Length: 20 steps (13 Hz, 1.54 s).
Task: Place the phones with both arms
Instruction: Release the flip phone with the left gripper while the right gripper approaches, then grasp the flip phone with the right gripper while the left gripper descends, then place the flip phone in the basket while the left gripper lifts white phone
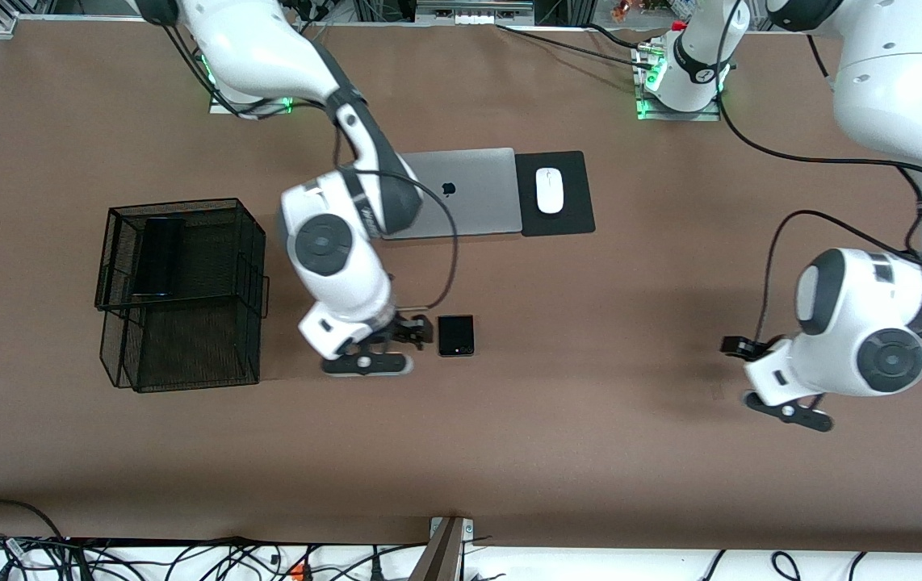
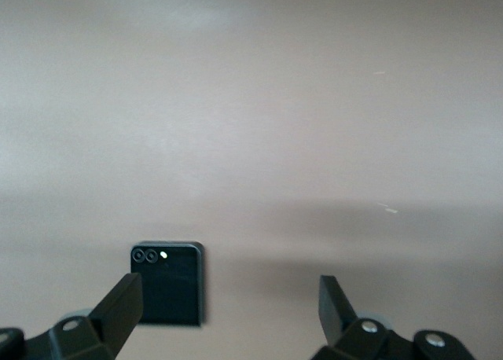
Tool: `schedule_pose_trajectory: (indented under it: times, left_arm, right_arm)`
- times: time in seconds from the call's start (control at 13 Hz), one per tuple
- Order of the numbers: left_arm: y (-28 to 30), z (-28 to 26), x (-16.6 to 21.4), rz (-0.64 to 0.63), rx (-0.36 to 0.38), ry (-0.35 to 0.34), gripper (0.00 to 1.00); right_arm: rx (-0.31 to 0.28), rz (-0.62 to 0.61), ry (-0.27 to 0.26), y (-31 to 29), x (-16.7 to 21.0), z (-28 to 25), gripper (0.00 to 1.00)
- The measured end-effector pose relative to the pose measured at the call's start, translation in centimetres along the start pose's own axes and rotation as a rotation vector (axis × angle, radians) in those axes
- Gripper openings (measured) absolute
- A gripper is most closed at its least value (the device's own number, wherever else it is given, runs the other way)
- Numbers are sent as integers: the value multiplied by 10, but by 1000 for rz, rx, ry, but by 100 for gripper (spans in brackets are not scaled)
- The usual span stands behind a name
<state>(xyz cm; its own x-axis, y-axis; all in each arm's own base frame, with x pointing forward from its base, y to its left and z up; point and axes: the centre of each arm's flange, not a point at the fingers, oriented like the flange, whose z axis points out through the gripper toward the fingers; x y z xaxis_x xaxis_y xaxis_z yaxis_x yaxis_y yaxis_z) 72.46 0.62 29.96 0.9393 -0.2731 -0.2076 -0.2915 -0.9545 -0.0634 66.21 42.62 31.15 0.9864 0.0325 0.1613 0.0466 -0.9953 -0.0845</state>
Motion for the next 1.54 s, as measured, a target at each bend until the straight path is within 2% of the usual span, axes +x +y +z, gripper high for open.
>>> schedule_pose_trajectory:
  times: [0.31,0.69,1.15,1.54]
  left_arm:
    - [-75,28,-25,-42,14,14,100]
    - [-184,68,-85,74,15,89,100]
    - [-242,120,-147,-11,14,160,100]
    - [-244,149,-166,-32,6,189,100]
  right_arm:
    - [7,-75,52,-49,-35,68,100]
    - [6,-113,72,-66,-55,105,100]
    - [-6,-130,55,-71,-67,121,100]
    - [-14,-135,45,-71,-71,128,100]
